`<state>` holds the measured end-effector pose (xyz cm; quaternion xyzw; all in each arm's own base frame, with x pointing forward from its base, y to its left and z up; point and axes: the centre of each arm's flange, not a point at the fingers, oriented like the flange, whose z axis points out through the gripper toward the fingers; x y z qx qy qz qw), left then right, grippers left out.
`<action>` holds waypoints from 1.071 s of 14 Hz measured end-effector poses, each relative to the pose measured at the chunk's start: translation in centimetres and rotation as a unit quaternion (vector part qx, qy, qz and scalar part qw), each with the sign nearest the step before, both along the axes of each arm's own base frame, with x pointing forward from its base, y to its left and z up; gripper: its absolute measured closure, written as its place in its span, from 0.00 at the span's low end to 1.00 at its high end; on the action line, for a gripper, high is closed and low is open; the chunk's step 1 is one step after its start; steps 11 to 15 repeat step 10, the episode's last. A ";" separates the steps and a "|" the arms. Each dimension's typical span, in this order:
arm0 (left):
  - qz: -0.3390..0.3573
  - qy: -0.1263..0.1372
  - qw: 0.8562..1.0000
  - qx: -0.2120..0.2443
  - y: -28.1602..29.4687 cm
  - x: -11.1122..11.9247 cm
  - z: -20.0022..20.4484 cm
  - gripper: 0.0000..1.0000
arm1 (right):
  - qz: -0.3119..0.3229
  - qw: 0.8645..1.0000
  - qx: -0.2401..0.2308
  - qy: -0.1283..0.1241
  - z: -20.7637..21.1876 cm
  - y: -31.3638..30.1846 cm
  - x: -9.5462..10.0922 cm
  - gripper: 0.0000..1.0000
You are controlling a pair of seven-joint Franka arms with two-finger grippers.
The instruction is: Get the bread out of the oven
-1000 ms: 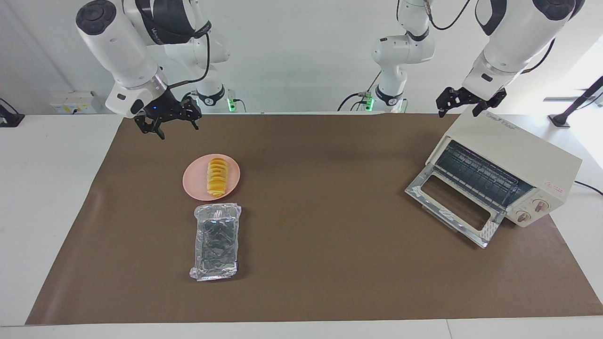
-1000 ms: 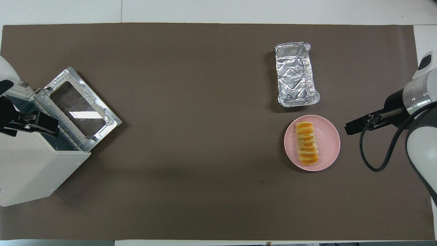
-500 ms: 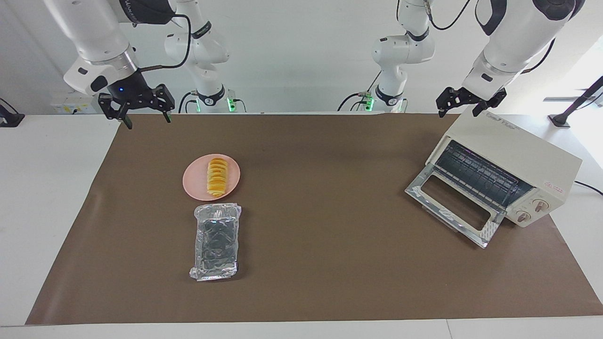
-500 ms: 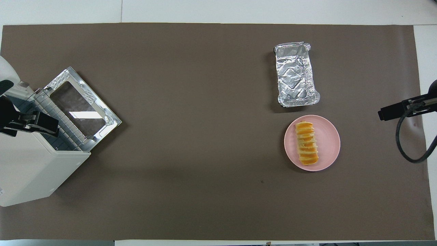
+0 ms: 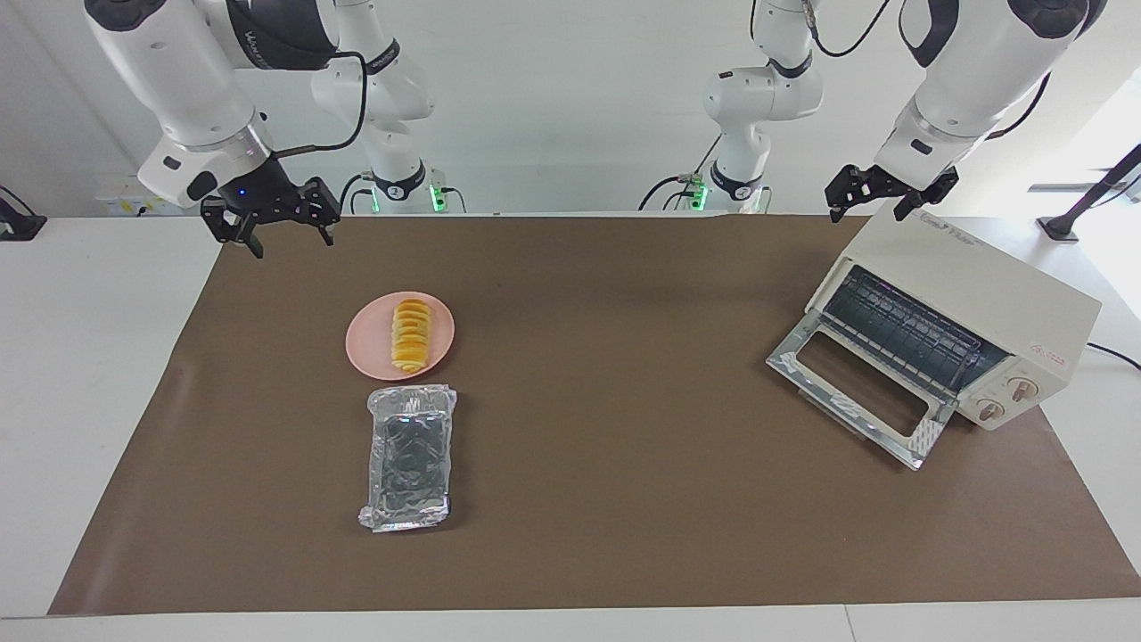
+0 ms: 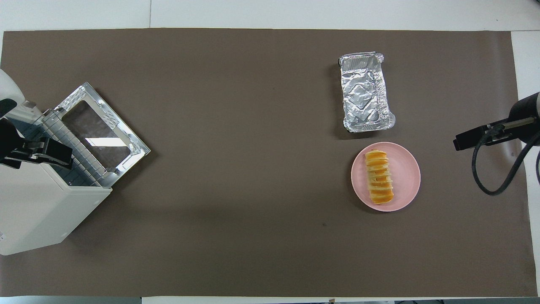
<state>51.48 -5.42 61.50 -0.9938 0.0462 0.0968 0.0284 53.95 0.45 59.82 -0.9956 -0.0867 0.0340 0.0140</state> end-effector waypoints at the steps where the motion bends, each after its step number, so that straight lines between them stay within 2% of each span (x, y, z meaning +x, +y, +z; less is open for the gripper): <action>1: 0.000 0.000 1.000 0.000 0.0 0.0 0.0 0.00 | -0.007 1.000 0.004 -0.001 0.0 0.0 0.0 0.00; 15: 0.000 0.000 1.000 0.000 0.0 0.0 0.0 0.00 | -0.026 1.000 0.005 -0.002 0.1 -0.1 0.1 0.00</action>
